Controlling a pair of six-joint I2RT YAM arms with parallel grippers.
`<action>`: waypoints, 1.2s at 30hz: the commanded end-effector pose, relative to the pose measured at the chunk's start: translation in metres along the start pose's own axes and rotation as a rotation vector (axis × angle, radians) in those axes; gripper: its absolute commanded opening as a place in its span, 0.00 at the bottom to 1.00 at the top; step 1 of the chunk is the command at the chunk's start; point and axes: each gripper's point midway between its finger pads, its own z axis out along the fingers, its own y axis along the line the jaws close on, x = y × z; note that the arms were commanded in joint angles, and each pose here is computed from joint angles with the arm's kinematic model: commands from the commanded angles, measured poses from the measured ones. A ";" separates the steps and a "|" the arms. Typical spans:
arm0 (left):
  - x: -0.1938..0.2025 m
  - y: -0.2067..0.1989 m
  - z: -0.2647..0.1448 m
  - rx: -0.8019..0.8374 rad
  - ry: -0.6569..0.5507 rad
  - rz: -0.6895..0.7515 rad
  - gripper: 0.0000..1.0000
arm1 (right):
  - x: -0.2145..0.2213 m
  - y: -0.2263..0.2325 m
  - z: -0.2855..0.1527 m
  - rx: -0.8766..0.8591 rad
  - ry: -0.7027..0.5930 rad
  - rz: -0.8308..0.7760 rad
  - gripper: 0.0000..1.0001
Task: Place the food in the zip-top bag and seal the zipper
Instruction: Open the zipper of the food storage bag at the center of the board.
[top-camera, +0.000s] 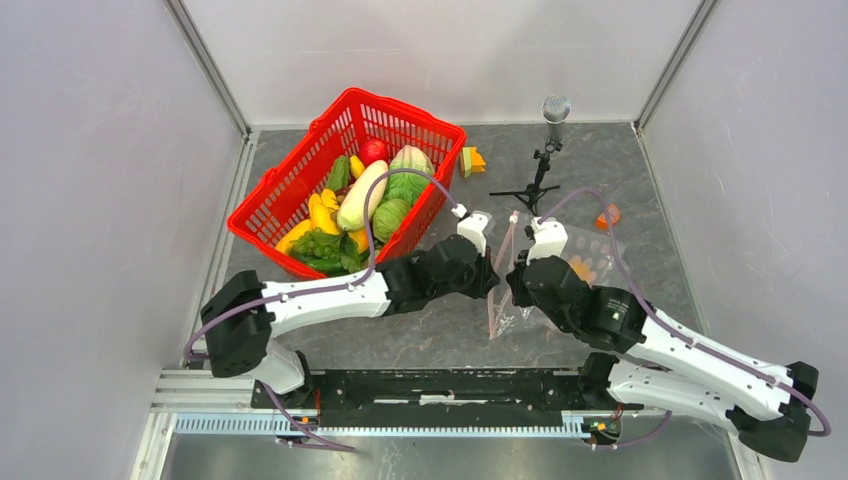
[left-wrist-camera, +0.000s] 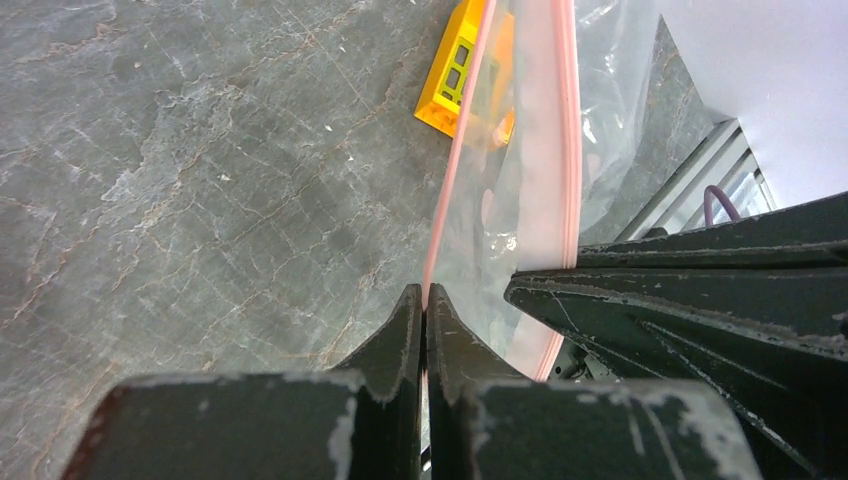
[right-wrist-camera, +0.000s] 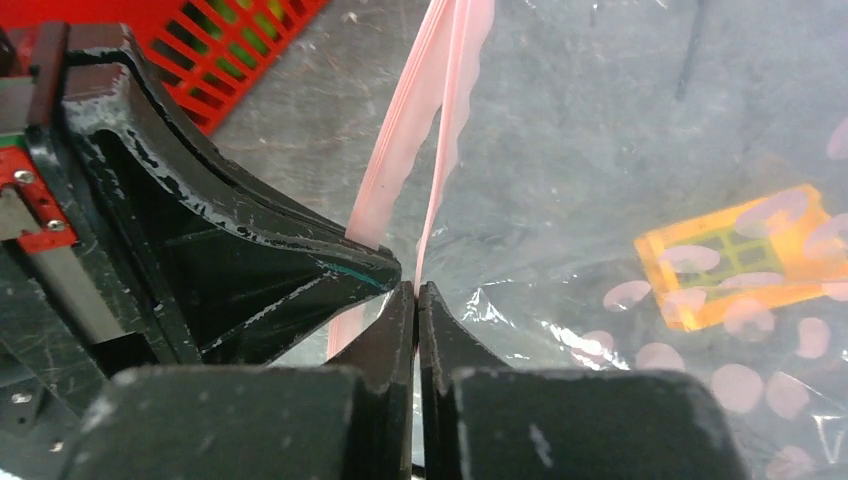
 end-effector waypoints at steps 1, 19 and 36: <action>-0.029 -0.005 -0.023 -0.012 -0.086 -0.001 0.02 | -0.022 0.024 -0.007 -0.139 -0.101 0.072 0.01; -0.036 0.061 -0.048 -0.166 -0.081 0.039 0.02 | -0.050 -0.027 -0.061 -0.017 -0.142 0.031 0.00; -0.053 0.009 -0.046 0.065 -0.066 0.110 0.59 | -0.060 -0.031 -0.049 0.083 -0.161 0.026 0.00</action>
